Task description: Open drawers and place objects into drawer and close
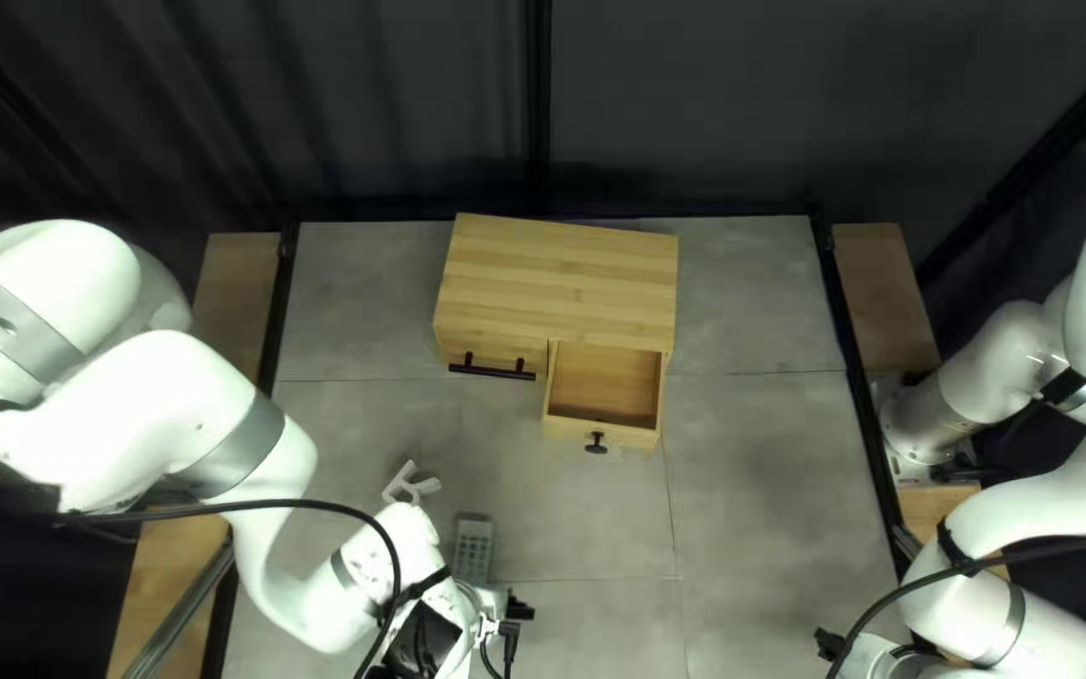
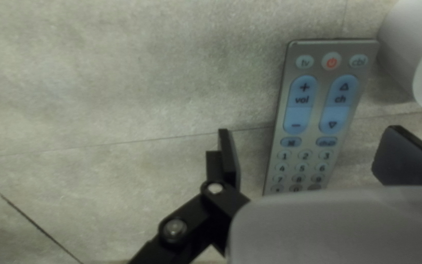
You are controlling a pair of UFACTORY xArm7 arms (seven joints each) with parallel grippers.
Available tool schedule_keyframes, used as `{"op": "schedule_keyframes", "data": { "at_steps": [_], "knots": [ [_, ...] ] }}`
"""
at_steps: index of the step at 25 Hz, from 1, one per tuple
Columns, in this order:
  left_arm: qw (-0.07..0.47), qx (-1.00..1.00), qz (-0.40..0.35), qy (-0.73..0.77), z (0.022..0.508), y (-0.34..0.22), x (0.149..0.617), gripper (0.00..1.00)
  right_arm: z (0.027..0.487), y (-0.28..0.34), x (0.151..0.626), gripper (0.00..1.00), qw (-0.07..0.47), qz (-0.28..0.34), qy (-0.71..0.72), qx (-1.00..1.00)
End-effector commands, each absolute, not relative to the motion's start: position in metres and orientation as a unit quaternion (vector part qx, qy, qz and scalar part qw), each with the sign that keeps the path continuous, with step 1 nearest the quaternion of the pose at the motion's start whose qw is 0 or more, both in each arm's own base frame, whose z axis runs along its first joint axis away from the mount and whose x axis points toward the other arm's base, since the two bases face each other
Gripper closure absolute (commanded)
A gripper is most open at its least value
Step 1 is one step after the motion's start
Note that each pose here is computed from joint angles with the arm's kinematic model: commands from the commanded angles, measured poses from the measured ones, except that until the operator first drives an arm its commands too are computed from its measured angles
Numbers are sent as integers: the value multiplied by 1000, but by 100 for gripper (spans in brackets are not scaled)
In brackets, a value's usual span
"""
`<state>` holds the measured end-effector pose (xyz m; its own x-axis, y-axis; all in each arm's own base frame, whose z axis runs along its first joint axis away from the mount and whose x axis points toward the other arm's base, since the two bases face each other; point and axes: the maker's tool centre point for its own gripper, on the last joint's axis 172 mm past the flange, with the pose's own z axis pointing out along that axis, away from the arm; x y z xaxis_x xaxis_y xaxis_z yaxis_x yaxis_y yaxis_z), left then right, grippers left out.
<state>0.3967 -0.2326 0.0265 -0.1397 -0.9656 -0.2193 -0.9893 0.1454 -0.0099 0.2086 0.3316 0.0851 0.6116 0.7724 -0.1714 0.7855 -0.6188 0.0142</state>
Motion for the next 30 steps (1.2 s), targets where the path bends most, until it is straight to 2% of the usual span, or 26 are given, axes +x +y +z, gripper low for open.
{"op": "schedule_keyframes", "data": {
  "at_steps": [1, 30],
  "knots": [
    [83, -651, 68, 751, 24, -232, 395, 0, 85, 332, 209, 0, 44, -74, 434, 897],
    [73, -652, 54, 753, 10, -224, 398, 0, 85, 332, 209, 0, 44, -74, 434, 897]
  ]
}}
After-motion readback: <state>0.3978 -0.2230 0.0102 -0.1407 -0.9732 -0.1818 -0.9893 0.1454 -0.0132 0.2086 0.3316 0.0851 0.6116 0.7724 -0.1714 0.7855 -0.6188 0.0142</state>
